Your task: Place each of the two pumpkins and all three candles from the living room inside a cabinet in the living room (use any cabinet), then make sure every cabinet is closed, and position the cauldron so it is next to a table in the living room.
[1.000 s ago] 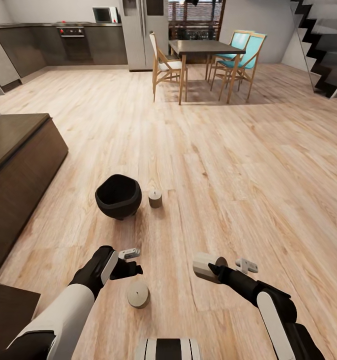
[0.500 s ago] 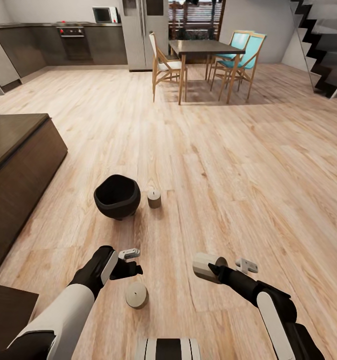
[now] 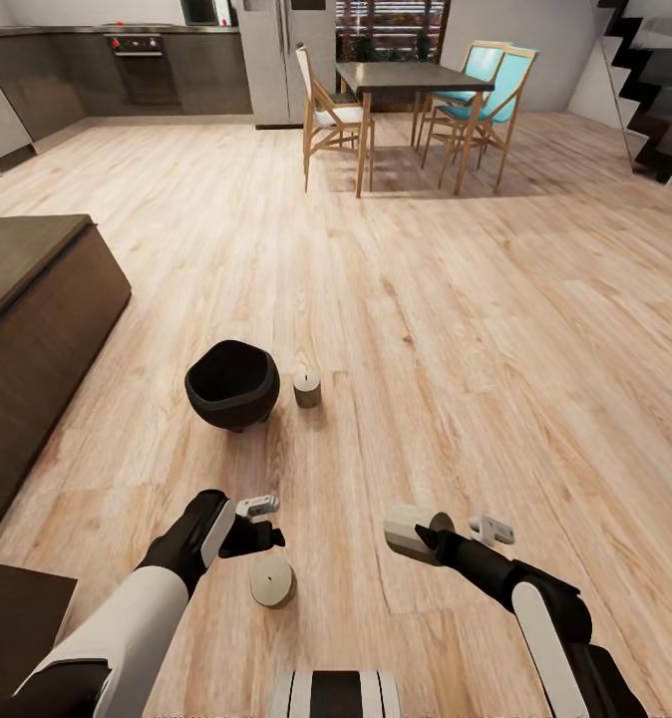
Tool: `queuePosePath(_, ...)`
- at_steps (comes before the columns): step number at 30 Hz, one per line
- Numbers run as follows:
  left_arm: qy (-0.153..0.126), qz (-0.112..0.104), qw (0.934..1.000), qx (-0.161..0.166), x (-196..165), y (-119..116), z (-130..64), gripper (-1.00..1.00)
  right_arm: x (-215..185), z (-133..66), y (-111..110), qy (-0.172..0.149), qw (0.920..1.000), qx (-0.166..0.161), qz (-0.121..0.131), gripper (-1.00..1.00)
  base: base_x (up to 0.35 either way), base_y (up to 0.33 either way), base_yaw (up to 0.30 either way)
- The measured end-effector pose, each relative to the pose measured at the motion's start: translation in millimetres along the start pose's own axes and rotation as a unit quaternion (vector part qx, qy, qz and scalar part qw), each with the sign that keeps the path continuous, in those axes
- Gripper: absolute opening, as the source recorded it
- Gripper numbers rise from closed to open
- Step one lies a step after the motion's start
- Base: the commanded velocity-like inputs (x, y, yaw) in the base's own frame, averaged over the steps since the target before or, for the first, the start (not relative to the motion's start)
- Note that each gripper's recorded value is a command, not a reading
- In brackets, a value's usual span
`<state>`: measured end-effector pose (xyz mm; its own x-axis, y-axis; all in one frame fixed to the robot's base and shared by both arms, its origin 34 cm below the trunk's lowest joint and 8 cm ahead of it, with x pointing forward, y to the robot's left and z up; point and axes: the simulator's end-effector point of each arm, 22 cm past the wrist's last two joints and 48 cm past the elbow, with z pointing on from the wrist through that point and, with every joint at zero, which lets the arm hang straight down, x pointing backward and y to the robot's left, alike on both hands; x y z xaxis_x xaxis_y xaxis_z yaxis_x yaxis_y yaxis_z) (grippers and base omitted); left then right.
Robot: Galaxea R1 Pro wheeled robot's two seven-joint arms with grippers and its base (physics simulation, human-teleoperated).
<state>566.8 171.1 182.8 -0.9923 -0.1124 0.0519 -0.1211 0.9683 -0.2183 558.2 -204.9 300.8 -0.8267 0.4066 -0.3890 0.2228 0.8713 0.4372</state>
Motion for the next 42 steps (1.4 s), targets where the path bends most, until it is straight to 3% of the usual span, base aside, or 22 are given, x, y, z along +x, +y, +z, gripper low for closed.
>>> queuePosePath(13, 0.019, -0.005, 0.9998, -0.003, 12.6, 7.8, 26.3, 1.0, 19.0, 15.6, -13.9, 0.022, 0.9997, 0.011, 0.007, -1.0, 0.0, 0.0, 0.0)
queuePosePath(42, 0.002, -0.006, 1.0, -0.002, 5.5, 8.7, 34.6, 1.0, 25.6, 21.3, -19.5, 0.029, 0.9994, 0.015, 0.01, -1.0, 0.0, 0.0, 0.0)
